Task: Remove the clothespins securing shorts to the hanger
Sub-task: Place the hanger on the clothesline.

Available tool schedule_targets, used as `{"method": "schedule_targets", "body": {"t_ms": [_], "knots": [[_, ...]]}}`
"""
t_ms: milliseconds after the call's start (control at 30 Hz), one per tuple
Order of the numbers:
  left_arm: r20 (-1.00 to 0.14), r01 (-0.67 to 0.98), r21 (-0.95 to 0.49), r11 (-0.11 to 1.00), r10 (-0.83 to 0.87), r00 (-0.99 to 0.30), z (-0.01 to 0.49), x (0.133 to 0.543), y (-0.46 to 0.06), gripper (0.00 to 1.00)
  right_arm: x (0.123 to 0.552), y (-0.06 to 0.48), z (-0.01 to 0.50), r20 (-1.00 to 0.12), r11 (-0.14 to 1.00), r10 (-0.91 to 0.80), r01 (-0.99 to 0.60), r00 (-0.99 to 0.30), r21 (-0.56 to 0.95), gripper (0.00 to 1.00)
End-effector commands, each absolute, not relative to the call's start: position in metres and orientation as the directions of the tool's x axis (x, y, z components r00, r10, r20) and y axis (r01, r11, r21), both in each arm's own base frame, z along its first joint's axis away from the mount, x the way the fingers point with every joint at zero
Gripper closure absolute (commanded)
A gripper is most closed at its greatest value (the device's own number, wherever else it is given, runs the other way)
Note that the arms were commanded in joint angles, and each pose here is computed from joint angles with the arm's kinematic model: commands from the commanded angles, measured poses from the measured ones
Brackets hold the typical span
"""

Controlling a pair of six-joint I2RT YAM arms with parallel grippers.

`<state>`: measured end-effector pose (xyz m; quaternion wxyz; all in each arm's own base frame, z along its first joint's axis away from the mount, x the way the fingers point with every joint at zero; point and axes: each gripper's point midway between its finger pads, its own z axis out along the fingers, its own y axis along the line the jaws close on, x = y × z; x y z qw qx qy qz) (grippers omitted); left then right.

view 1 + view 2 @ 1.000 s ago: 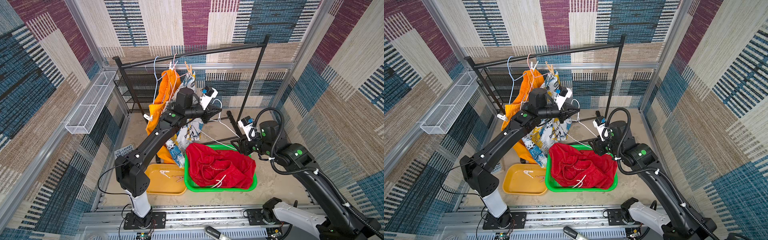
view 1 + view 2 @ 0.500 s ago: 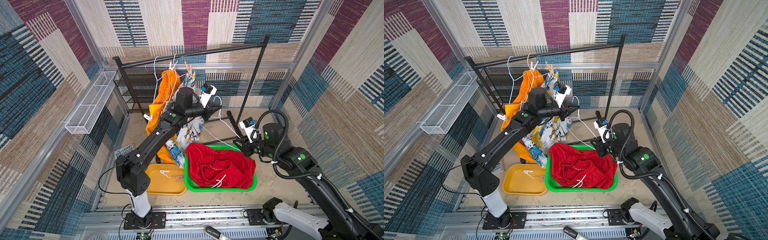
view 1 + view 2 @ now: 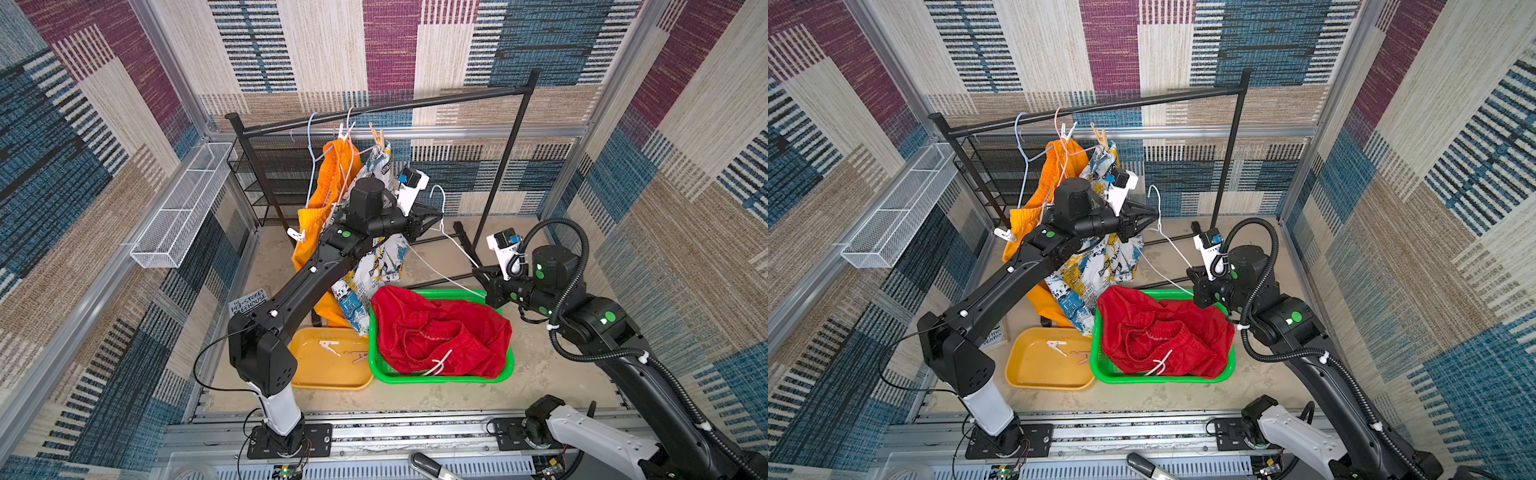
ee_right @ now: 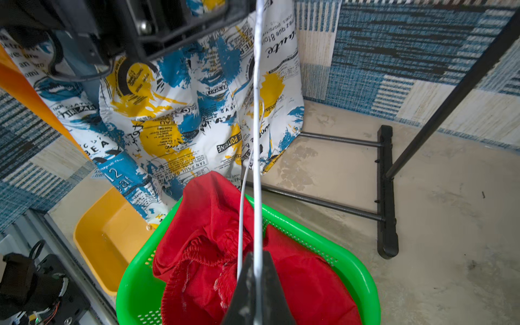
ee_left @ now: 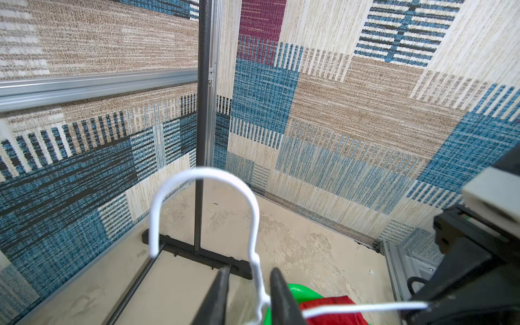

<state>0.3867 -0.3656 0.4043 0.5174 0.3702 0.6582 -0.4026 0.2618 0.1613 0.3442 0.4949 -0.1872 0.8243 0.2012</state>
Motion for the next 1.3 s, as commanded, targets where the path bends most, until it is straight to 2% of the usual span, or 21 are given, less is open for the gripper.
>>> {"method": "schedule_targets", "body": {"t_ms": [0,67,133,533,600,833,1267], "knots": [[-0.975,0.878,-0.199,0.436,0.006,-0.224,0.413,0.390,-0.361,0.46,0.274,0.154,0.371,-0.934,0.879,-0.034,-0.456,-0.355,0.141,1.00],[-0.964,0.869,-0.242,0.431,-0.003,-0.267,0.410,0.386,-0.360,0.35,0.279,0.150,0.376,-0.940,0.894,-0.024,-0.427,-0.341,0.133,1.00],[-0.956,0.857,-0.265,0.441,-0.005,-0.293,0.404,0.380,-0.357,0.29,0.286,0.146,0.381,-0.944,0.910,-0.015,-0.396,-0.329,0.123,1.00],[-0.915,0.783,-0.235,0.576,0.140,-0.378,0.331,0.330,-0.331,0.15,0.329,0.139,0.453,-0.983,0.958,0.007,-0.280,-0.182,0.058,1.00],[-0.905,0.764,-0.232,0.601,0.155,-0.397,0.319,0.323,-0.324,0.09,0.332,0.137,0.465,-0.988,0.963,0.009,-0.265,-0.155,0.051,1.00],[-0.865,0.734,-0.265,0.625,0.183,-0.467,0.284,0.300,-0.312,0.08,0.349,0.135,0.498,-0.996,0.975,-0.001,-0.224,-0.085,0.018,1.00],[-0.812,0.708,-0.311,0.634,0.210,-0.544,0.251,0.267,-0.297,0.07,0.397,0.135,0.522,-0.998,0.979,-0.034,-0.202,-0.061,-0.021,1.00]]}}
